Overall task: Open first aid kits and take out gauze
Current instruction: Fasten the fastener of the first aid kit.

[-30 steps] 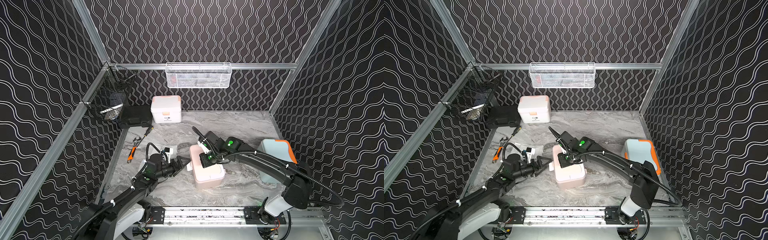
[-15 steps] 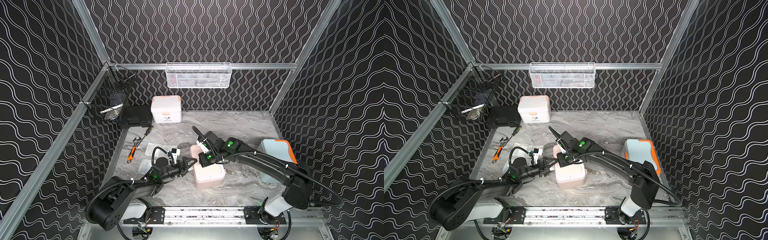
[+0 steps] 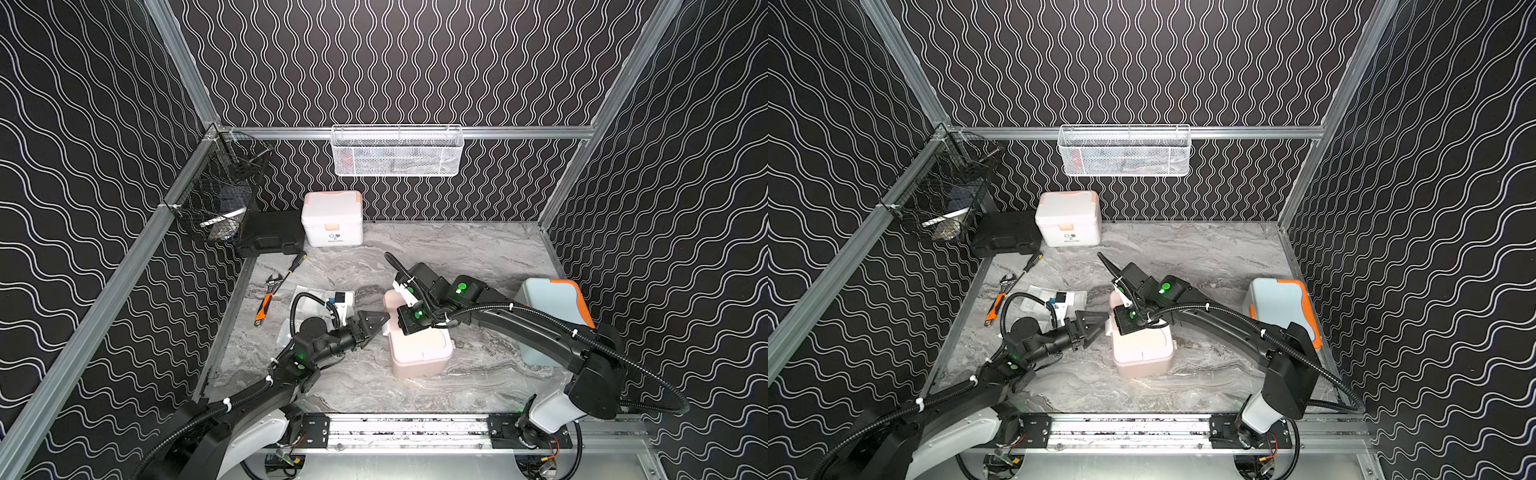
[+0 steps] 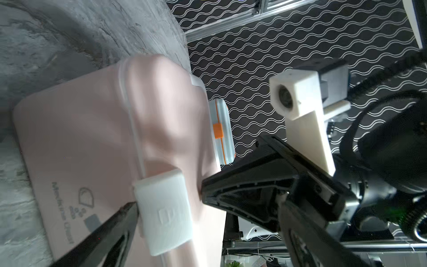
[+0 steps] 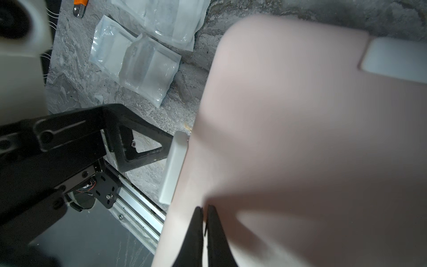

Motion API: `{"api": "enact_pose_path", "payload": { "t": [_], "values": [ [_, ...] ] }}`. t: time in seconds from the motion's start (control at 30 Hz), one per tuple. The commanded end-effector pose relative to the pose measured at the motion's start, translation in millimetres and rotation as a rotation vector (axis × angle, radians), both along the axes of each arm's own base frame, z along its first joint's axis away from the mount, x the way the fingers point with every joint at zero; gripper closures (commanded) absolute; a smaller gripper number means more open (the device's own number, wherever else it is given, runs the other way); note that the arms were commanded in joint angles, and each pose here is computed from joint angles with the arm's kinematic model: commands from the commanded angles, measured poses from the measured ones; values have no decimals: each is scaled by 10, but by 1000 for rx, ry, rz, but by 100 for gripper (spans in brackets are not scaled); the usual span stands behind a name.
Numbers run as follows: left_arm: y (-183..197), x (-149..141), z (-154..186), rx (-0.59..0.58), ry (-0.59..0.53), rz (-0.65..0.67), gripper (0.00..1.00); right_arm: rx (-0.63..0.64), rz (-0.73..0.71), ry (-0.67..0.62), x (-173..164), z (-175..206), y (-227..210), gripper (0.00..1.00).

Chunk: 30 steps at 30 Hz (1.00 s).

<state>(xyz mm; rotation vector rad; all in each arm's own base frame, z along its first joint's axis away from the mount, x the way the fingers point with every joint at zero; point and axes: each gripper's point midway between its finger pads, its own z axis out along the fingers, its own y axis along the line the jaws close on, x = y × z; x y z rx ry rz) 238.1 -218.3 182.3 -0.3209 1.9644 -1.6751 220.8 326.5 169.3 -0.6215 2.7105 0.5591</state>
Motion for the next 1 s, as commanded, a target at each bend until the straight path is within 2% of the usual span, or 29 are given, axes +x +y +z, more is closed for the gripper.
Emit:
{"api": "enact_pose_path", "payload": {
  "t": [0.0,0.2,0.3,0.43,0.5,0.63,0.73,0.97],
  "values": [
    [10,13,-87,52,11,4,1,-76,-11,60,-119,-136,-156,90],
    [93,16,-404,199,113,30,1,-68,-15,46,-119,-57,-183,90],
    [195,-15,-399,323,129,46,3,-56,-25,18,-102,56,-213,87],
    [316,-57,-294,432,130,62,9,-44,-42,-26,-61,204,-263,78],
    [330,-72,-239,462,129,57,15,-41,-52,-43,-39,267,-304,73],
    [332,-132,-141,566,121,39,38,-25,-76,-71,11,360,-399,66],
    [297,-161,-67,648,102,21,51,-38,-95,-72,54,344,-494,64],
    [176,-146,23,834,75,-43,70,-51,-136,-45,123,260,-759,64]
  ]
}}
